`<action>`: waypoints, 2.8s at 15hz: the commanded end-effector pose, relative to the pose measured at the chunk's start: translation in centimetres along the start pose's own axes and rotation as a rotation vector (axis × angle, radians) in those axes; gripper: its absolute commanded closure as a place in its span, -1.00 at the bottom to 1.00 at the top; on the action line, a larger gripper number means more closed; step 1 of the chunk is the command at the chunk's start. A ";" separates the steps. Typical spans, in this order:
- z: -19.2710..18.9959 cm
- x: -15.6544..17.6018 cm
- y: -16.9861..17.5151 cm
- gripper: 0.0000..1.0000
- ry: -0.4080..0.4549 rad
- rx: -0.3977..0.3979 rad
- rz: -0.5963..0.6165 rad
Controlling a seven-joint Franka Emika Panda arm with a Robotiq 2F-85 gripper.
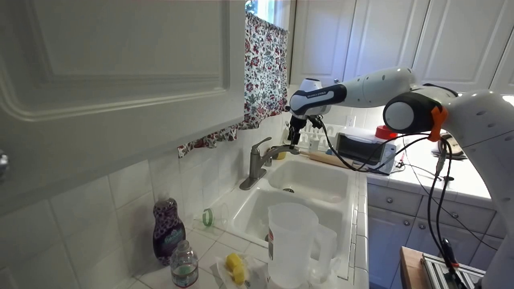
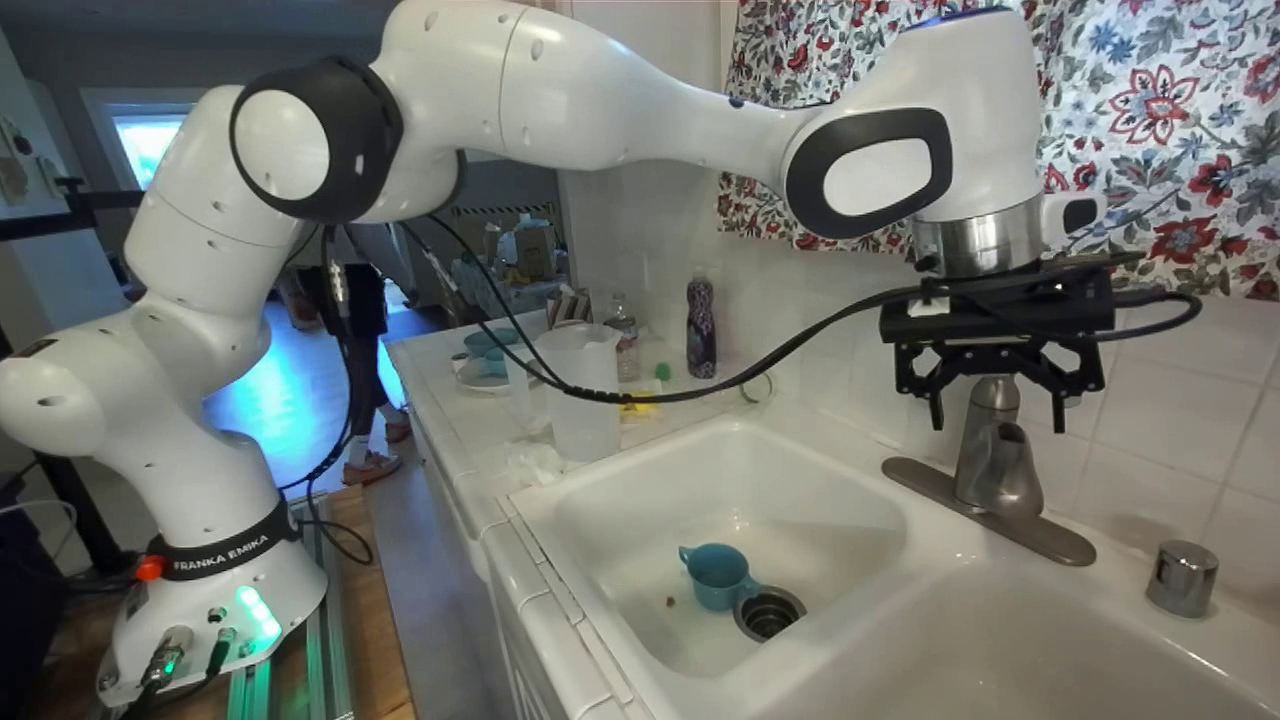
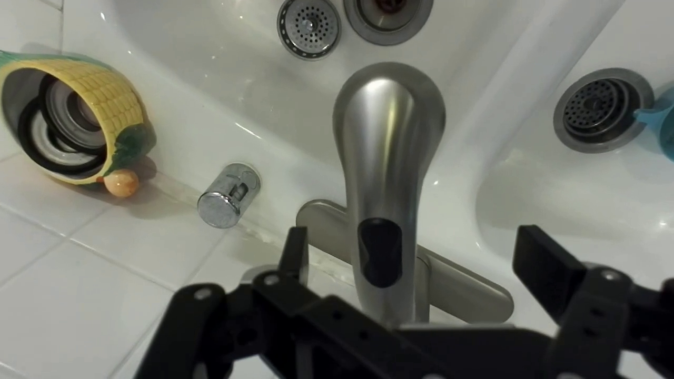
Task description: Push the faucet to the left.
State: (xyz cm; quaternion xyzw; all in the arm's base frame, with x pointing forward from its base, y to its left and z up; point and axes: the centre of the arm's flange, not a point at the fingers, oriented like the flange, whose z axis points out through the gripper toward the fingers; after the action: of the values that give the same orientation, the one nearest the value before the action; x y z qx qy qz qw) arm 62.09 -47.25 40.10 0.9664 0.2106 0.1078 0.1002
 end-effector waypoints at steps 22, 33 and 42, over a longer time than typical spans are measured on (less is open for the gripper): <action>0.2 2.1 -2.3 0.74 -0.134 0.061 0.304; -1.1 4.7 -9.5 0.74 -0.216 0.057 0.474; -2.6 8.9 -17.6 0.74 -0.198 0.034 0.579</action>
State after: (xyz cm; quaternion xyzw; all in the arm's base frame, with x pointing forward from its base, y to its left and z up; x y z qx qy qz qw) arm 65.10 -33.64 39.70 0.9912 -0.0808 0.0494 0.0928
